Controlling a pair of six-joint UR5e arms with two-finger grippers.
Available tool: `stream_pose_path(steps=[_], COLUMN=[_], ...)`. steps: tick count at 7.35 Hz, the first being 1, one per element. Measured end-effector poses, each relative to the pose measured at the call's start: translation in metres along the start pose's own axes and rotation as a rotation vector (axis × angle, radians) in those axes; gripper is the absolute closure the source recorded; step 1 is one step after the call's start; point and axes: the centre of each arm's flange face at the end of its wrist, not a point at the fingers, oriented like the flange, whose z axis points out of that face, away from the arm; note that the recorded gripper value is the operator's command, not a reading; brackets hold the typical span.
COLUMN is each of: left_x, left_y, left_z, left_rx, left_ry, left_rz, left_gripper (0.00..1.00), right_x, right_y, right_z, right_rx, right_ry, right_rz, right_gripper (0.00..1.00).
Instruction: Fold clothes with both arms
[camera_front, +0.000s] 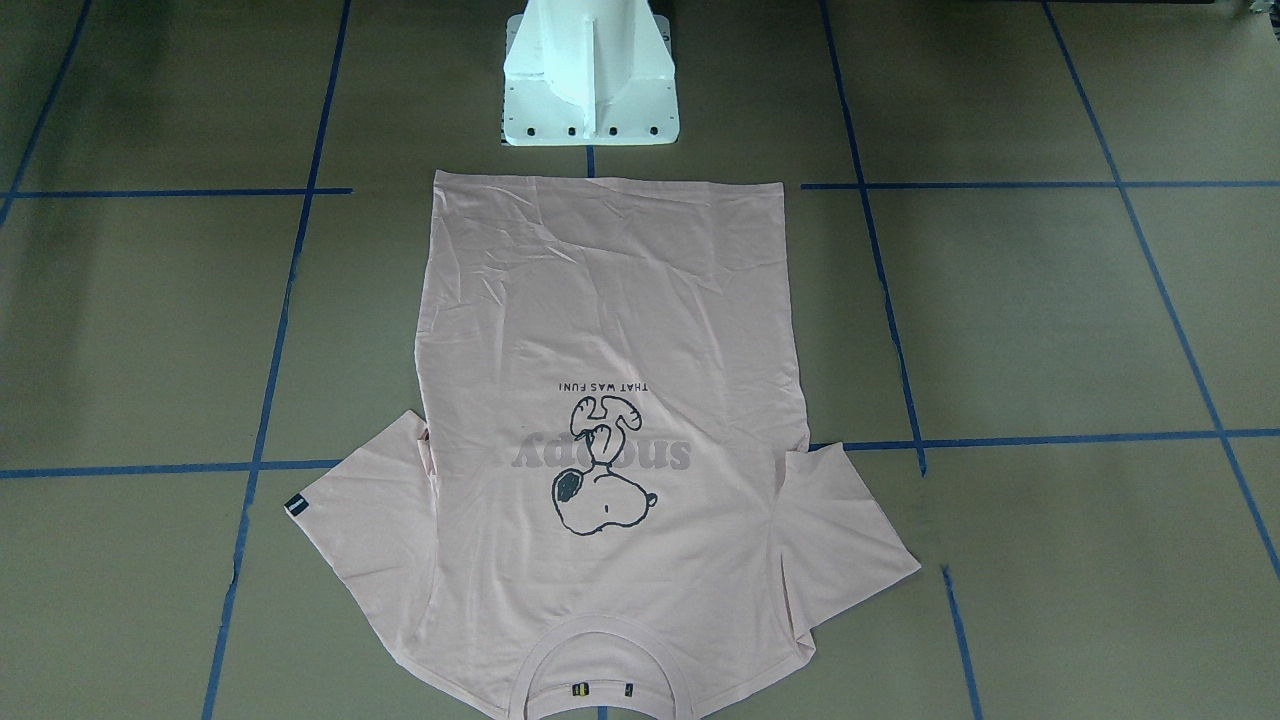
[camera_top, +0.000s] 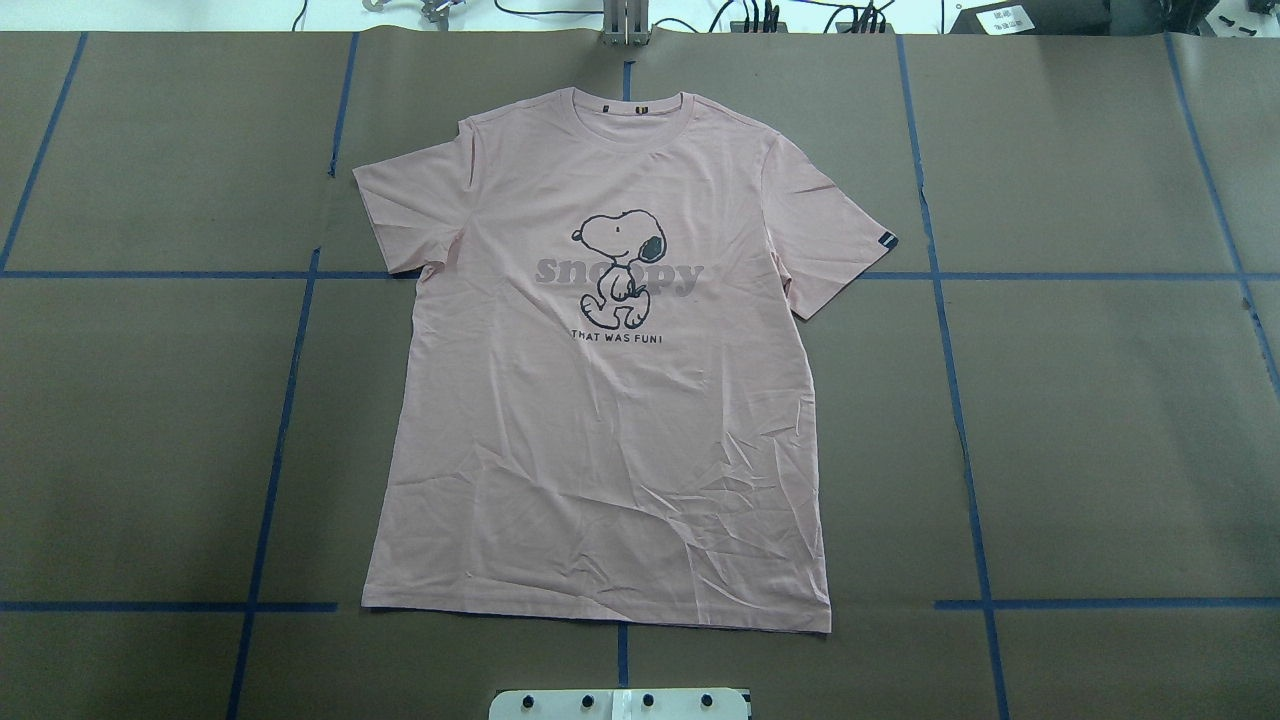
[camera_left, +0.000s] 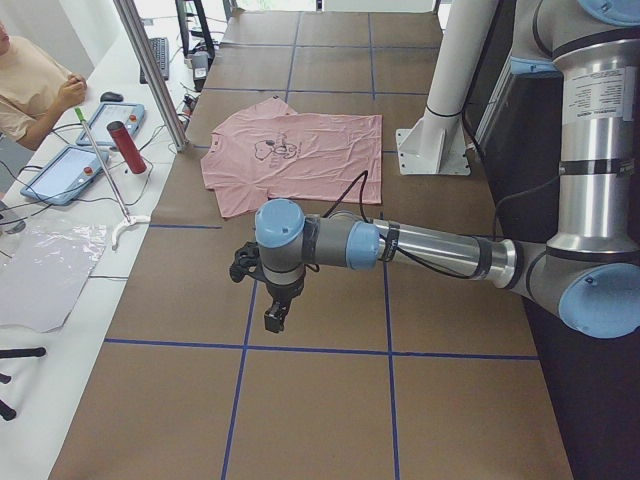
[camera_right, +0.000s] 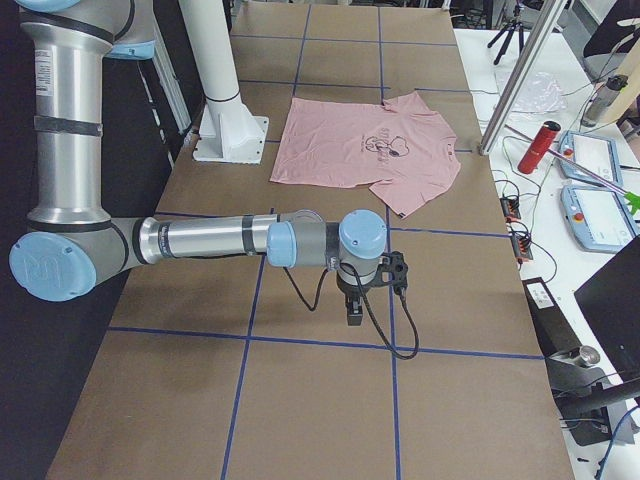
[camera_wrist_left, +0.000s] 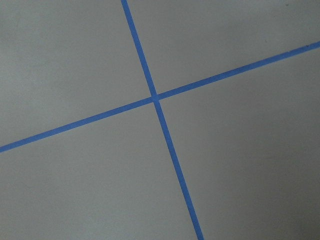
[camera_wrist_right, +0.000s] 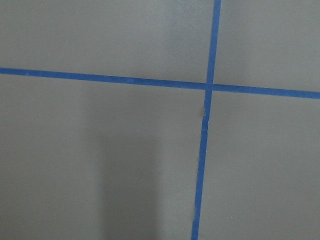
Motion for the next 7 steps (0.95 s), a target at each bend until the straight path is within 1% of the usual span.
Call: stream_pose_path(steps=[5, 6, 7], left_x=[-0.003, -0.002, -0.001], left_y=[0.000, -0.001, -0.004], left_z=[0.005, 0.003, 0.001], left_rx=[-0.018, -0.014, -0.008], left_ry=[0.007, 0.009, 0.010], left_rz=[-0.029, -0.040, -0.041], left_gripper=[0.00, 0.00, 0.00], right_x=[0.002, 0.000, -0.009], right_y=[0.003, 0.003, 0.001], right_z=[0.003, 0.007, 0.016], right_rx=[0.001, -0.006, -0.016], right_ry=[-0.003, -0.006, -0.010], right_rz=[-0.002, -0.006, -0.033], right_gripper=[0.00, 0.00, 0.00])
